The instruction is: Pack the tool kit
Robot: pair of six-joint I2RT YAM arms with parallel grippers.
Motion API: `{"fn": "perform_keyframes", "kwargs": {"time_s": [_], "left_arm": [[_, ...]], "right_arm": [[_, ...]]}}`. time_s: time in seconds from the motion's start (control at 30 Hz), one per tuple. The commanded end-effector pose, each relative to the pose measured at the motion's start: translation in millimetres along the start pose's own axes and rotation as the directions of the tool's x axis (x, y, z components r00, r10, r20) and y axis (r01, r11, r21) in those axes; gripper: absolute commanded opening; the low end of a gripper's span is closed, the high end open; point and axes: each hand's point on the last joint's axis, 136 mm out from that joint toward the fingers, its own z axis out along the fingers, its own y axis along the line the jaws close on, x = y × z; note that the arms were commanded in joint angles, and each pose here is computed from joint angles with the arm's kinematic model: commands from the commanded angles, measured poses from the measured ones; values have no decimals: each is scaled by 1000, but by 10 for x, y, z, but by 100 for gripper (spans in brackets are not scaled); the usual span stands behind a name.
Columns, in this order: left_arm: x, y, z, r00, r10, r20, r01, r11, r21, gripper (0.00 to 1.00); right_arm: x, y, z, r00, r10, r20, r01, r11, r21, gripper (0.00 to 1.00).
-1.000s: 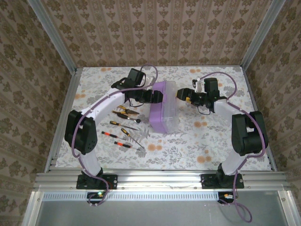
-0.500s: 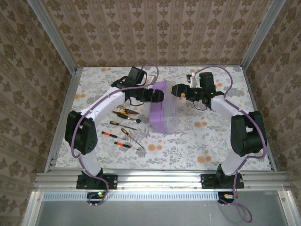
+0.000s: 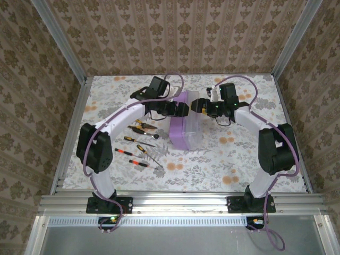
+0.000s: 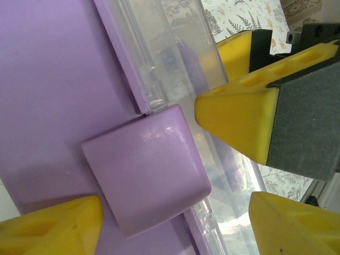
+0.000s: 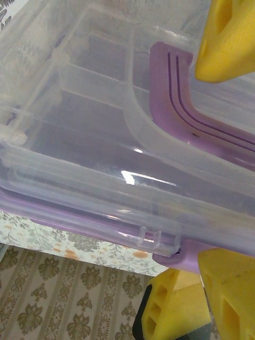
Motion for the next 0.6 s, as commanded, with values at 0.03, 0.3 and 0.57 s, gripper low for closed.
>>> {"fn": "perform_keyframes", "kwargs": {"time_s": [0.03,0.3,0.57], "left_arm": [[-31,-43,69,1000,5,-4,-5,1000,20,74],[-43,-113,134,1000,10,0,-10,999,44,73],[-10,-171,184,1000,11,-6,-11,998,56,73]], "right_arm": [[-48,93,12,1000,-12,-1,12,1000,2,82],[-67,213,41,1000,3,1,-3,999,-32,73],[-49,159,82,1000,20,-2,-20,1000,-17,64]]}}
